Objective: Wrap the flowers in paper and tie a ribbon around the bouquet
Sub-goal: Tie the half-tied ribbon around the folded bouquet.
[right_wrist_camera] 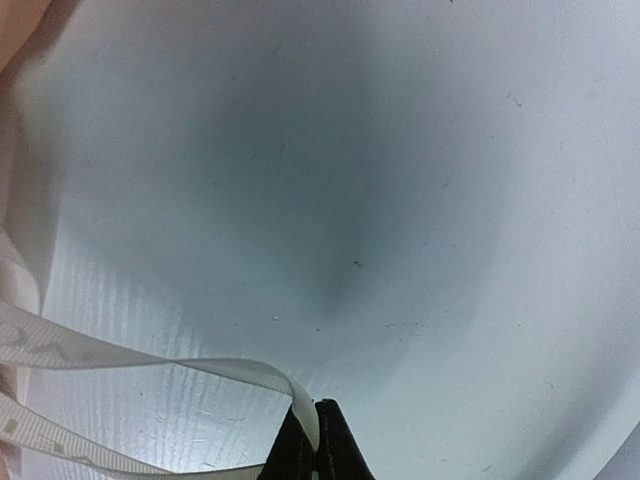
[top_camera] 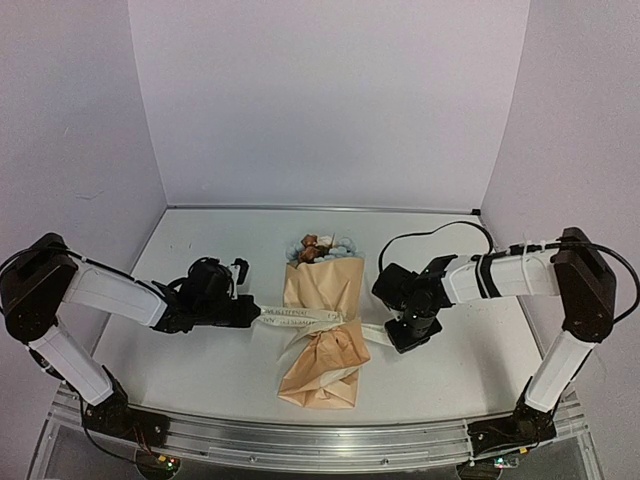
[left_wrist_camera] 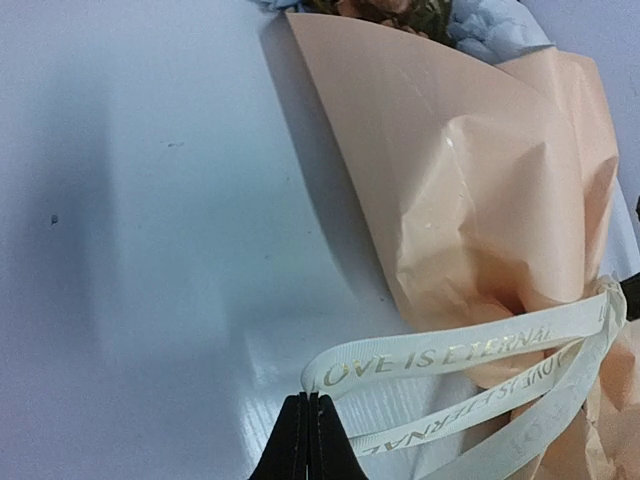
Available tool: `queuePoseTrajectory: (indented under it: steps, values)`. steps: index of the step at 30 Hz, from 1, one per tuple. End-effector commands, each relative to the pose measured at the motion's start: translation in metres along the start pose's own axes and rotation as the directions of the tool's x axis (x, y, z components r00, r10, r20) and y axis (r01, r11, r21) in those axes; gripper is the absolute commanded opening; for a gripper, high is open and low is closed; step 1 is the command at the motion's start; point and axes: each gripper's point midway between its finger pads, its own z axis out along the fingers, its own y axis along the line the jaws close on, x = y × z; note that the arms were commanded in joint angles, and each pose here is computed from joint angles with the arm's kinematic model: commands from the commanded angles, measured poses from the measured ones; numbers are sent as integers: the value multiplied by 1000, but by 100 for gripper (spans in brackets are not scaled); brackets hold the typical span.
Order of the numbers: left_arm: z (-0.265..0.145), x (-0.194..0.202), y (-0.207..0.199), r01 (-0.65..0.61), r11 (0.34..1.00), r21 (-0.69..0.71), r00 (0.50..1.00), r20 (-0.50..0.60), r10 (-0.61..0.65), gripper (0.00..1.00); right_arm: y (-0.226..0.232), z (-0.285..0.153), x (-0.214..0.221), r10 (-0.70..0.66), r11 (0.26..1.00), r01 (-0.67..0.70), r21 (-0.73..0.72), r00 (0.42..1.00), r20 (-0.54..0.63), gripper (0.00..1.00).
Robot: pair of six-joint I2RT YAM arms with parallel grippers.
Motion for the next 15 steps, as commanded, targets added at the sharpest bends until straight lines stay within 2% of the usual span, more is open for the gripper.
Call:
queuePoseTrajectory:
  steps: [1, 15]
  values:
    - [-8, -18, 14, 62, 996, -59, 997, 44, -60, 0, -16, -12, -9, 4, 997, -9, 72, 997, 77, 0]
    - [-18, -26, 68, 208, 964, -165, 978, 60, -201, 0, -44, -14, 2, 7, 985, -20, 169, 997, 78, 0]
